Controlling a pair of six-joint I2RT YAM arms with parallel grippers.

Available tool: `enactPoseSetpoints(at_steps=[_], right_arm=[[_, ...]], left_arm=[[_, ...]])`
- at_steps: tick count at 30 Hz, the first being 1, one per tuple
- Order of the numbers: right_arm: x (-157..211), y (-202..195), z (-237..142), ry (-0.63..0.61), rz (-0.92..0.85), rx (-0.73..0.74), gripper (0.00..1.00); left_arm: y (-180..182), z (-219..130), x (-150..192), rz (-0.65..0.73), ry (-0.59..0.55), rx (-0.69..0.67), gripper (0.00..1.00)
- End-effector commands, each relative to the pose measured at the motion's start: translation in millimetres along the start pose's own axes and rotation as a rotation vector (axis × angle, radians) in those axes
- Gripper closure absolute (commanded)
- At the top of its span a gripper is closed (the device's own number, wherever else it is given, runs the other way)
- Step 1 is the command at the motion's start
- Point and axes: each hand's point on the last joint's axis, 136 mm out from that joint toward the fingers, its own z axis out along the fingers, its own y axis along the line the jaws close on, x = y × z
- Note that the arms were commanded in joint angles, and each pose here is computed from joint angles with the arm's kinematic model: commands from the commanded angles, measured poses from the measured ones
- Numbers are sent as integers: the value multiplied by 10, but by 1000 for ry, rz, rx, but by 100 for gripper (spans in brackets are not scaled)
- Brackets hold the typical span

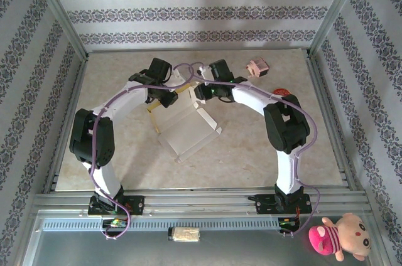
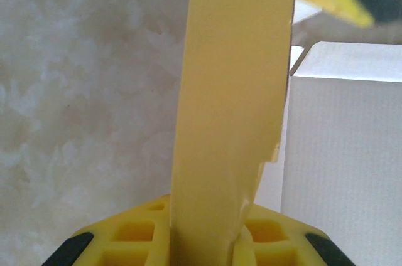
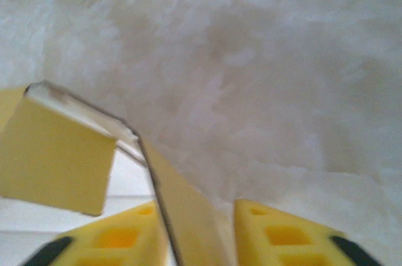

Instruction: Fold the paper box

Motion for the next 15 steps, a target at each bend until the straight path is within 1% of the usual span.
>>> enactPoseSetpoints(at_steps=[1,3,7,10,11,14,15], right_arm=[[-108,33,-102,-20,-2,-5,74],[-44,89,-70,-7,5,-17,75],[93,136,-45,7,6,10,79],[137,153,-34,13,45,22,83],[152,185,-24,17,59,14,88],[184,240,1,22,105,23,93],[191,256,7,23,115,27,93]], left_arm=[[-6,-85,-127,49,-36,-36,96],[-19,-64,-134,55,-32,-39,96],[-35,-31,-130,65,-22,-45,96],[-44,-5,-110,68,-15,-47,95],[-51,11,-102,72,-12,-49,93],[-67,47,-74,75,-7,-55,88],[-70,53,-67,74,-8,-58,87]])
